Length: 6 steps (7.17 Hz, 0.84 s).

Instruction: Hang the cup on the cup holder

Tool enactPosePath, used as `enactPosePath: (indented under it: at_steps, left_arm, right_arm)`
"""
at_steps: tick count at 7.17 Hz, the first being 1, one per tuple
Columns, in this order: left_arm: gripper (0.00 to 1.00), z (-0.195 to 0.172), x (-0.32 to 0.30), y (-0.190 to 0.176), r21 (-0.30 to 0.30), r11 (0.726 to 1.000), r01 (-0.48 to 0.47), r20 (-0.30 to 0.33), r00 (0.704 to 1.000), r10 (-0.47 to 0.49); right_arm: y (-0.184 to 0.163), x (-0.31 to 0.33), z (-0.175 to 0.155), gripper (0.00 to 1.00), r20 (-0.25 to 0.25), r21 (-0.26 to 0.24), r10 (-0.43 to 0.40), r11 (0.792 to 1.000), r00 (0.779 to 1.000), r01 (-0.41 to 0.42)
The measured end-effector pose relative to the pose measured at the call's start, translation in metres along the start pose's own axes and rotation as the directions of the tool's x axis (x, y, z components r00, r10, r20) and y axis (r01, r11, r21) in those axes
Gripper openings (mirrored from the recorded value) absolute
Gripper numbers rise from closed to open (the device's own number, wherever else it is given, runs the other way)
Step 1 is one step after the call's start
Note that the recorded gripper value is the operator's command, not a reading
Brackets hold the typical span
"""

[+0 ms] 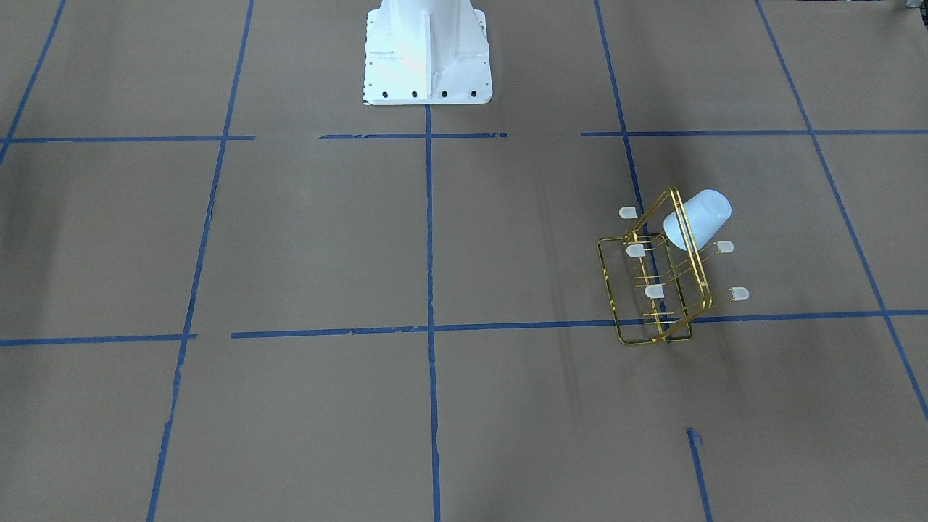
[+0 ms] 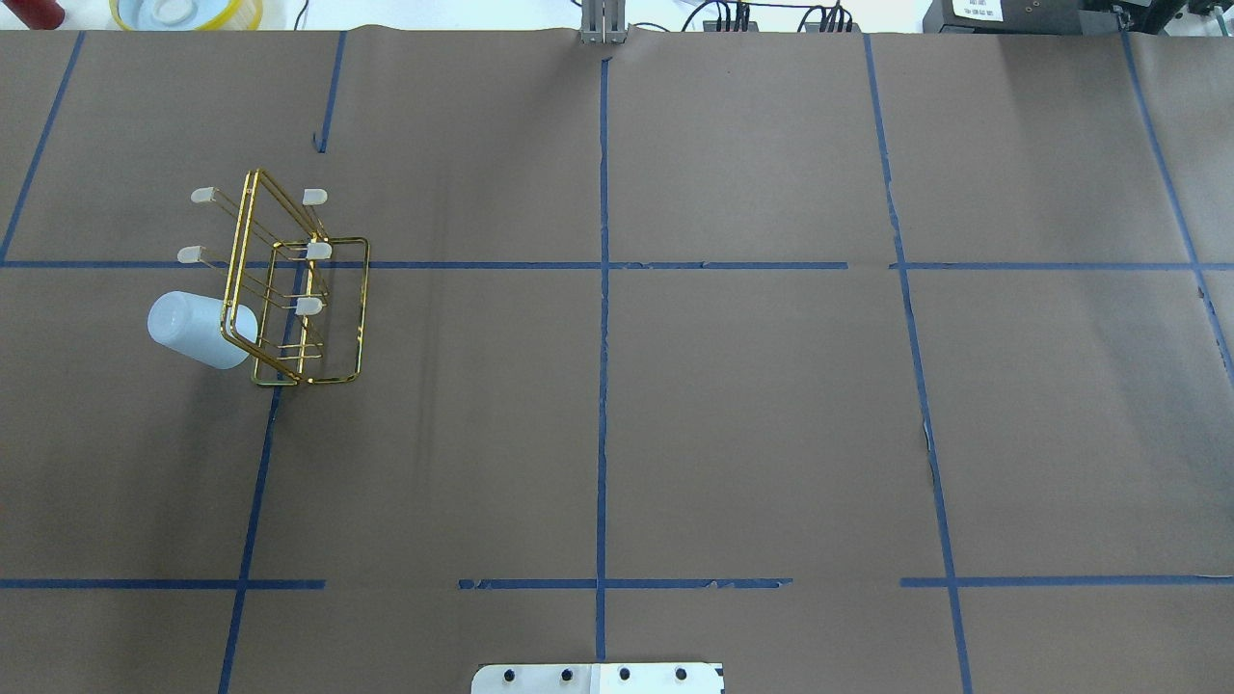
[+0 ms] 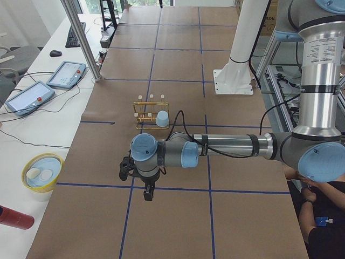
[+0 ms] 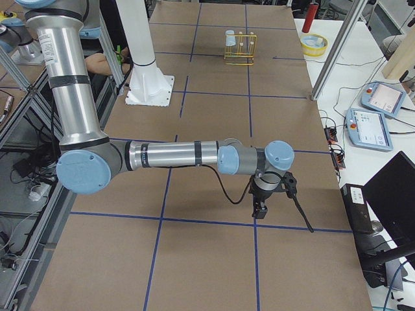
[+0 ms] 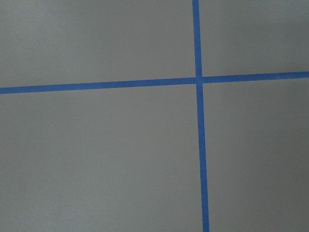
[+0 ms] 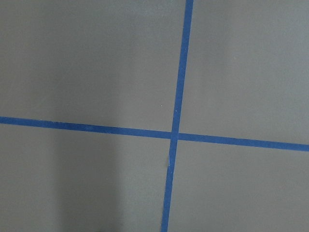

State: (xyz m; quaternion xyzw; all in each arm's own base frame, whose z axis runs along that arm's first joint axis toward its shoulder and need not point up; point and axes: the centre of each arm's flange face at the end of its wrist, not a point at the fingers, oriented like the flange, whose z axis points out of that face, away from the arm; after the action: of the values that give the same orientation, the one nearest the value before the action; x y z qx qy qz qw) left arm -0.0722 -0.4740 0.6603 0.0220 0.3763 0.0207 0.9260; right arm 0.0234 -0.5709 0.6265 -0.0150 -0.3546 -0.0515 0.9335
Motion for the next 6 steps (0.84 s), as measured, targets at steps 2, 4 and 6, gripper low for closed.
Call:
enactPosePath:
  at_steps: [2,4,6]
  left_arm:
    - [1.00,-0.0007,0.0005,-0.0003,0.003,1.000,-0.002,0.001,1.000,0.002]
    - [1.00,-0.0007,0.0005,-0.0003,0.003,1.000,-0.003,0.002,1.000,0.003]
    - [1.00,-0.0005,0.0003,-0.0001,0.005,1.000,-0.005,0.002,1.000,0.005]
  right_arm:
    - [0.0000,-0.0001,0.0002,1.00,0.000,0.000,0.000,1.000,1.000,0.000]
    - [0.0000,-0.0001,0.0000,1.00,0.000,0.000,0.000,1.000,1.000,0.000]
    - [0.0000,0.0000,0.0001,1.00,0.000,0.000,0.000,1.000,1.000,0.000]
